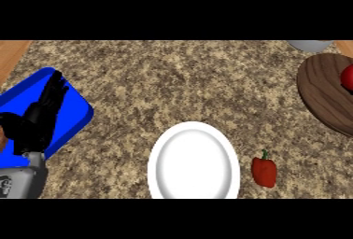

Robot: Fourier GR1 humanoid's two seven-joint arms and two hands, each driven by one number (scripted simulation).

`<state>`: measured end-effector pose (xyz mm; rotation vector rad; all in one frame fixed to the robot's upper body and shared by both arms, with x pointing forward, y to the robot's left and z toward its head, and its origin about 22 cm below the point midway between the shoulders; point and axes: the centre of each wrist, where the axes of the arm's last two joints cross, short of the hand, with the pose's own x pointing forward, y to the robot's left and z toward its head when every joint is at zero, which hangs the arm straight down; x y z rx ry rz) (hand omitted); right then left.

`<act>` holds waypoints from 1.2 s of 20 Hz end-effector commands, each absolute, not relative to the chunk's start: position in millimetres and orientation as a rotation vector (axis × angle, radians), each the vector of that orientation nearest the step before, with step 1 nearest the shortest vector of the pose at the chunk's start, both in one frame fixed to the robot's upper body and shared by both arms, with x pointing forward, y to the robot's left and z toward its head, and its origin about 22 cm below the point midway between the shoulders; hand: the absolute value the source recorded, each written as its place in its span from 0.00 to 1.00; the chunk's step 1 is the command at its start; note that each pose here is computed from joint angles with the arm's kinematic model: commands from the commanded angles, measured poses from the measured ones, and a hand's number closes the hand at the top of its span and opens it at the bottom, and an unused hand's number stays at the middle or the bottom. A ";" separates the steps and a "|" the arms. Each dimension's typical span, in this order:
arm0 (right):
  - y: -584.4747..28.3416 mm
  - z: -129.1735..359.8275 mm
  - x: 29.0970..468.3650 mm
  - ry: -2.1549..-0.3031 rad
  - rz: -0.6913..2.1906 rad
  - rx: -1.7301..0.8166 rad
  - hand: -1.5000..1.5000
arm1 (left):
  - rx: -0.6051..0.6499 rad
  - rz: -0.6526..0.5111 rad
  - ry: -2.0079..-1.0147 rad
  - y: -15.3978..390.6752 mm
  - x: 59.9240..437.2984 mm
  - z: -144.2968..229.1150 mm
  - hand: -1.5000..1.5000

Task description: Pick the tomato from the plate and place it in the bowl

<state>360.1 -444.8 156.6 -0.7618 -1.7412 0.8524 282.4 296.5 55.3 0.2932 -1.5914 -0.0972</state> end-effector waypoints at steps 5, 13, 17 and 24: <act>-471.8 120.3 360.2 -1.366 0.986 -0.888 1.00 | 0.275 -0.107 -1.614 291.3 285.5 63.3 0.50; -488.4 118.3 358.1 -1.453 0.970 -0.588 0.00 | 0.283 -0.109 -1.598 280.3 300.1 71.5 0.50; -486.6 118.2 362.9 -1.636 0.610 -0.381 0.00 | 0.284 -0.101 -1.612 286.1 292.6 69.7 0.50; -534.5 151.8 332.2 -1.756 0.212 -0.175 0.00 | 0.281 -0.104 -1.604 292.2 282.5 63.3 0.50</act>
